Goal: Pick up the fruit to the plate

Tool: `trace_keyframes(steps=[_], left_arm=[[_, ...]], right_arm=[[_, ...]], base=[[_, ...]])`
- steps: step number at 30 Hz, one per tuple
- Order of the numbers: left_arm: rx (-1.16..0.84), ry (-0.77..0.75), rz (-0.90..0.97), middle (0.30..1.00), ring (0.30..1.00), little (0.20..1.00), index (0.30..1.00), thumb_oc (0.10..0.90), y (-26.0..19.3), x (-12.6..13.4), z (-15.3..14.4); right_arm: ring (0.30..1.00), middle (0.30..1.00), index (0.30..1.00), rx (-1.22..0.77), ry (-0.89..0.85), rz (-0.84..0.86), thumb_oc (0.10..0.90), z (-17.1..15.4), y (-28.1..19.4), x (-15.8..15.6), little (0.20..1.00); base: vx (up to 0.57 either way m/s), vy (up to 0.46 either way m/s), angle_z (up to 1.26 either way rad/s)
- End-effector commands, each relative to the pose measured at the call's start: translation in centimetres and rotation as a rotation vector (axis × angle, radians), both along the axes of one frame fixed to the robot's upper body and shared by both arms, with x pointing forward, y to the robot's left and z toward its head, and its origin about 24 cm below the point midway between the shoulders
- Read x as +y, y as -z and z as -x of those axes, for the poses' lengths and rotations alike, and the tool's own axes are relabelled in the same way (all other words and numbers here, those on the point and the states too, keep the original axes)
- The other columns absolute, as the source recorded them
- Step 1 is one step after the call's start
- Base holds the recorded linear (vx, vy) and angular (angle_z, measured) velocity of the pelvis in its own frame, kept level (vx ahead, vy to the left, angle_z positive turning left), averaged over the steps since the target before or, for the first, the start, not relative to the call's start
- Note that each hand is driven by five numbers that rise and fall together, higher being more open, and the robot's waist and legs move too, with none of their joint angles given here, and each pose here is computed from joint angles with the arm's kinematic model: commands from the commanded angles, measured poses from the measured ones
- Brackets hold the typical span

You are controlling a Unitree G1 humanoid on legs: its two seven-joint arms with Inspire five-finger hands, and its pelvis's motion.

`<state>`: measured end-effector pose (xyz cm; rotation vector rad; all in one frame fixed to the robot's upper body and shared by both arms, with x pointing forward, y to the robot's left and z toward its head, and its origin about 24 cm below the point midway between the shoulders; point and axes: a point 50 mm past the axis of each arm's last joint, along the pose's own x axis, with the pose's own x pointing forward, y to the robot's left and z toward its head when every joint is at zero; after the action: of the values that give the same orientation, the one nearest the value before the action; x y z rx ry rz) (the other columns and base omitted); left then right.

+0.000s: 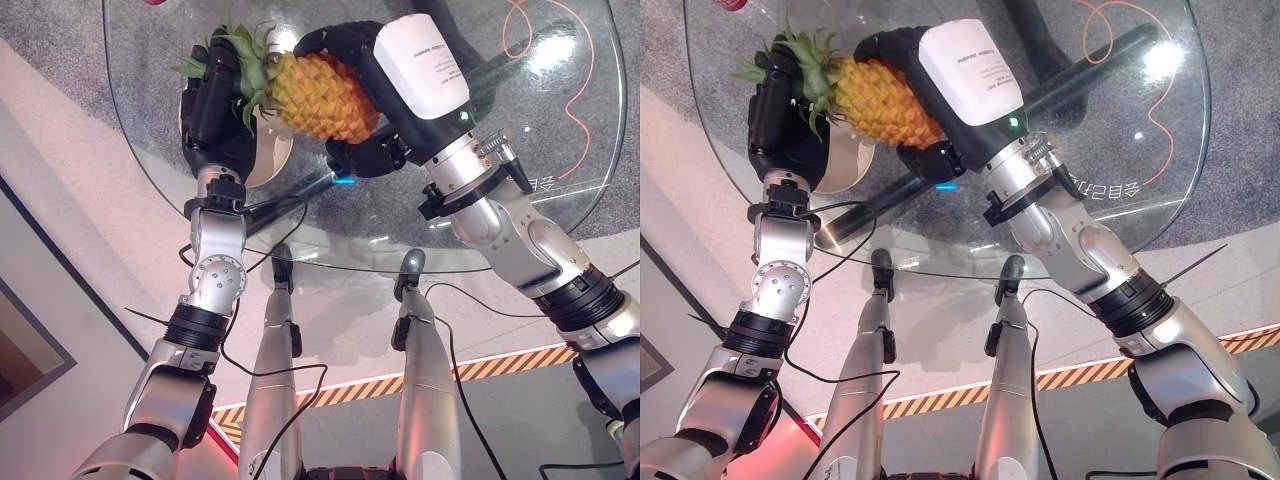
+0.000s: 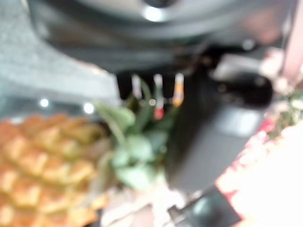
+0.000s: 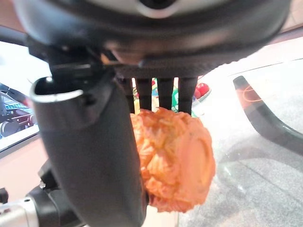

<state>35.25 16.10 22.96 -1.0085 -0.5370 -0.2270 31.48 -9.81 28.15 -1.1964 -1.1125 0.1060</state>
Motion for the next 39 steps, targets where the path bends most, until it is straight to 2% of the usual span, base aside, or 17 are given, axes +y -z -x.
trace_keyframes(steps=[1, 4, 7, 8, 20, 39], left_arm=[[-0.407, 0.204, -0.107, 0.3, 0.3, 0.2, 0.3, 0.1, -7.2, -5.3, 3.2], [-0.403, 0.203, -0.101, 0.3, 0.3, 0.2, 0.3, 0.1, -7.1, -5.3, 3.2], [-0.409, 0.196, -0.098, 0.3, 0.3, 0.2, 0.3, 0.1, -7.2, -5.3, 3.3], [-0.406, 0.191, -0.094, 0.3, 0.3, 0.2, 0.3, 0.1, -7.1, -5.3, 3.3], [-0.416, 0.086, -0.022, 0.3, 0.3, 0.2, 0.3, 0.1, -7.4, -4.2, 3.3], [-0.399, -0.112, 0.058, 0.3, 0.3, 0.2, 0.3, 0.1, -7.6, -2.3, 3.7]], right_arm=[[0.3, 0.3, 0.3, -0.228, -0.253, 0.017, 0.1, 4.2, -4.5, 4.1, 0.2], [0.3, 0.3, 0.3, -0.226, -0.24, -0.004, 0.1, 4.1, -4.4, 3.9, 0.2], [0.559, 0.559, 0.559, -0.228, -0.231, -0.044, 0.402, 3.9, -4.6, 3.6, 0.502], [0.9, 0.9, 0.9, -0.219, -0.225, -0.066, 0.8, 3.8, -4.6, 3.5, 0.9], [0.9, 0.9, 0.9, -0.246, -0.151, -0.213, 0.8, 3.0, -4.9, 2.1, 0.9], [0.9, 0.9, 0.9, -0.267, -0.113, -0.27, 0.8, 2.8, -5.1, 1.5, 0.9]], base=[[0.0, 0.0, 0.0], [0.0, 0.0, 0.0], [0.0, 0.0, 0.0], [0.0, 0.0, 0.0], [0.0, 0.0, 0.0], [0.0, 0.0, 0.0]])
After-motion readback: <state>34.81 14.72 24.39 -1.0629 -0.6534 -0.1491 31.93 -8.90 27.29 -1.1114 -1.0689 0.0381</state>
